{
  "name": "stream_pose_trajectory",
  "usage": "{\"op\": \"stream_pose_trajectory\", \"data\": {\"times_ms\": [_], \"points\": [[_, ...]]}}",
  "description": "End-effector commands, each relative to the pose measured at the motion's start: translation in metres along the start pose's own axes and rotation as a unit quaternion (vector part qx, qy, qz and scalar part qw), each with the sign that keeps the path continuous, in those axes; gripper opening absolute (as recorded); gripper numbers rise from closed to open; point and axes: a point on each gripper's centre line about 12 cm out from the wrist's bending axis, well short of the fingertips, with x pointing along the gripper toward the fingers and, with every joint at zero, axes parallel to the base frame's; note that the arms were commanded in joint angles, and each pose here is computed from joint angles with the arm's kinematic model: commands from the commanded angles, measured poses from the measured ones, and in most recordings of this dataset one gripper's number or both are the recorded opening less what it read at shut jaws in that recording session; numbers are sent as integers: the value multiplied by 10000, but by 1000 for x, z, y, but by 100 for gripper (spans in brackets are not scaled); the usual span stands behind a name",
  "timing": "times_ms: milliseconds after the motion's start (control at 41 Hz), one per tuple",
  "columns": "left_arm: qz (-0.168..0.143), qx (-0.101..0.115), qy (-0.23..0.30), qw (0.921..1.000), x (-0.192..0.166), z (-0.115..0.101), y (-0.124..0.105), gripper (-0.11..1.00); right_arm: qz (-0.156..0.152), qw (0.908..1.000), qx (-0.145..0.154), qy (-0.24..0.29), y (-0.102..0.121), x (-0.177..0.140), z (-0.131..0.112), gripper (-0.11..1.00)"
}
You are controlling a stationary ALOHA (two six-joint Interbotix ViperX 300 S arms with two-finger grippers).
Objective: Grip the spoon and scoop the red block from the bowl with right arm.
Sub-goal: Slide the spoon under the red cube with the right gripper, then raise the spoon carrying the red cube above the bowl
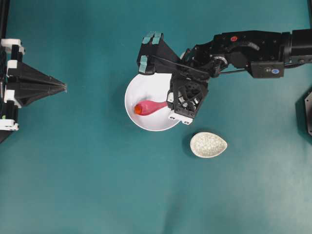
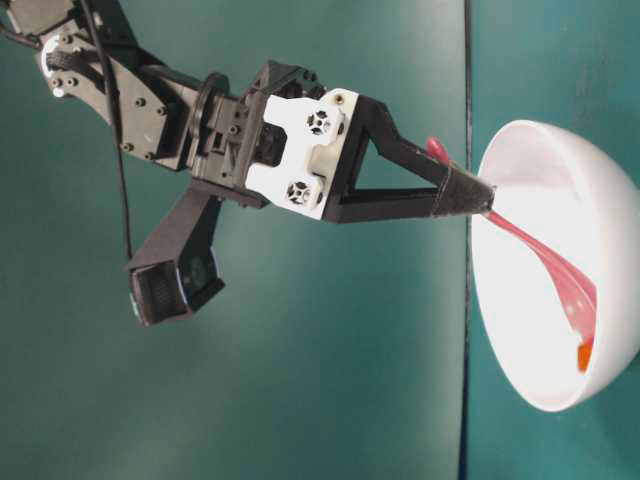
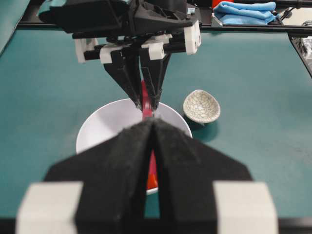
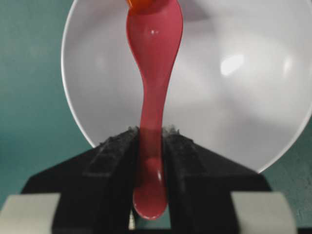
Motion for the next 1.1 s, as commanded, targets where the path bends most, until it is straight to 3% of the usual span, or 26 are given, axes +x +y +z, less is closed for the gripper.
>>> {"op": "stream_pose_trajectory", "data": {"times_ms": [0, 220, 537, 854, 1073], "points": [[14, 7, -115, 9999, 2, 7, 1, 0, 92, 9996, -22, -254, 8, -15, 8, 23], [14, 7, -123, 9999, 2, 8, 1, 0, 89, 9994, 7, -332, 7, -19, 2, 23], [14, 0, -153, 9999, 2, 8, 1, 0, 14, 9946, 189, -1017, 2, -26, -22, 23], [14, 0, -153, 9999, 2, 8, 1, 0, -80, 9760, 17, -2174, 0, -39, -66, 23], [13, -16, -176, 9998, 2, 9, 1, 0, 88, 9669, -86, -2548, 12, -62, -68, 23]]}}
